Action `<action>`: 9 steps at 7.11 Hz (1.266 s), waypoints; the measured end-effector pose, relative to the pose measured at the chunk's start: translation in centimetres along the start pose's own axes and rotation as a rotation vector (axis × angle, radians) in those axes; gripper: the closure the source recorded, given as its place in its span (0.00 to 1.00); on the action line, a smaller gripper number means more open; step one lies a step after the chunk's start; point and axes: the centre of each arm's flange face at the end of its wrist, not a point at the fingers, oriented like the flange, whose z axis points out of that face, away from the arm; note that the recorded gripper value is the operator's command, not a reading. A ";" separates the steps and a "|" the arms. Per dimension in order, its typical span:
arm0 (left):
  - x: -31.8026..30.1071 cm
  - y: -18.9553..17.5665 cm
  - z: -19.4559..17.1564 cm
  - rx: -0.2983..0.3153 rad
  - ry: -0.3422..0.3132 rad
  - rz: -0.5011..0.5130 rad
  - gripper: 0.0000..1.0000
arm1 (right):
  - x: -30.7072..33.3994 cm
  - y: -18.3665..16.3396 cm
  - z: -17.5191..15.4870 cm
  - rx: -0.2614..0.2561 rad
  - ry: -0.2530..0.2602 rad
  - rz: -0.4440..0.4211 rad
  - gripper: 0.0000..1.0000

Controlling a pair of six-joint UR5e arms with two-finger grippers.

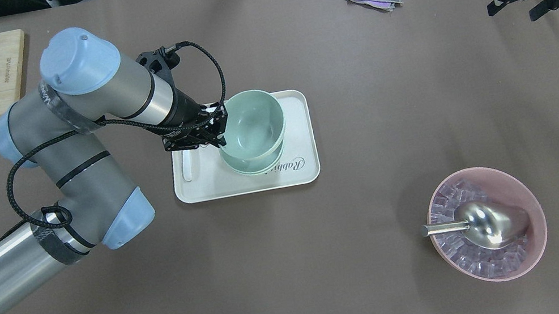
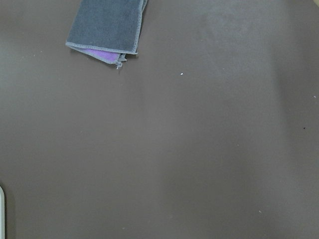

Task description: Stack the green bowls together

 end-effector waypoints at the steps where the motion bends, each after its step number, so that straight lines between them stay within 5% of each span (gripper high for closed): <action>1: -0.2 0.1 0.2 -0.003 -0.002 0.000 0.01 | 0.0 0.0 -0.1 0.000 -0.001 -0.001 0.00; 4: -0.6 -0.7 -0.9 -0.004 0.003 -0.007 0.01 | 0.2 -0.2 -0.3 0.004 -0.001 0.002 0.00; 6: -4.8 -5.1 -6.3 -0.006 0.016 -0.006 0.01 | 2.5 -1.3 -0.7 0.014 0.017 -0.020 0.00; 9: -18.2 -10.9 -13.1 0.083 -0.067 0.300 0.01 | 10.0 -4.0 -1.1 -0.032 0.125 -0.153 0.00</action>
